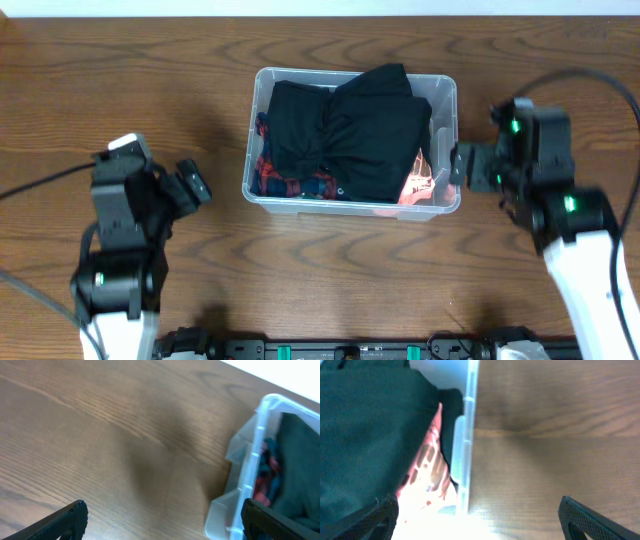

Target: Pack container

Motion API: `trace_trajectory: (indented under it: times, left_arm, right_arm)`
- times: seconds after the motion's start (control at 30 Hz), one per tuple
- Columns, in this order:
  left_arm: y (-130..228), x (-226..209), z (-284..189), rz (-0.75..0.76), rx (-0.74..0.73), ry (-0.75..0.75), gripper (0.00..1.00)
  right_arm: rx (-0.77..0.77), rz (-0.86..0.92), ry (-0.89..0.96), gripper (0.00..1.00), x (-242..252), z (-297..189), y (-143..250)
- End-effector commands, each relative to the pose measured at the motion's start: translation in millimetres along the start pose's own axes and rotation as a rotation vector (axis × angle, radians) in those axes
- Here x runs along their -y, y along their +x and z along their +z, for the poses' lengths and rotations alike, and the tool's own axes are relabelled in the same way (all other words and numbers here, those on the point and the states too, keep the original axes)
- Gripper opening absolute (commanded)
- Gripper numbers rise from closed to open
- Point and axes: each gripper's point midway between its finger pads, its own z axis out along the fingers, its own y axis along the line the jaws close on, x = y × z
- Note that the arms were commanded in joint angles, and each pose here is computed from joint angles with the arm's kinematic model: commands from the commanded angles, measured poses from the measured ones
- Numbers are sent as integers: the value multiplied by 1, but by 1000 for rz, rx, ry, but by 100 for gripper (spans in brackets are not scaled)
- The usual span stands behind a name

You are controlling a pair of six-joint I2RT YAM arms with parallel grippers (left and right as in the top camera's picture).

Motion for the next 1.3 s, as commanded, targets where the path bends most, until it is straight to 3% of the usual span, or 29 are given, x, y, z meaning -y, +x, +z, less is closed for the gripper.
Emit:
trace_trajectory:
  times: [0.0, 0.27, 0.53, 0.9, 1.1, 1.27]
  left_arm:
    - [18, 1, -12, 37, 18, 39, 98]
    - [40, -6, -28, -74, 71, 68, 98]
    - [41, -7, -27, -73, 62, 64, 98]
    - [41, -7, -27, -73, 62, 64, 98]
    - [41, -7, -27, -73, 62, 64, 98]
    - [41, -7, -27, -73, 62, 64, 98]
  right_arm:
    - [71, 42, 35, 99, 12, -13, 23]
    - [157, 51, 45, 99, 27, -37, 67]
    - [41, 41, 70, 99, 34, -37, 102]
    - [9, 38, 77, 99, 36, -37, 110]
    - [86, 26, 78, 99, 40, -52, 106]
    - [276, 52, 47, 99, 41, -66, 98]
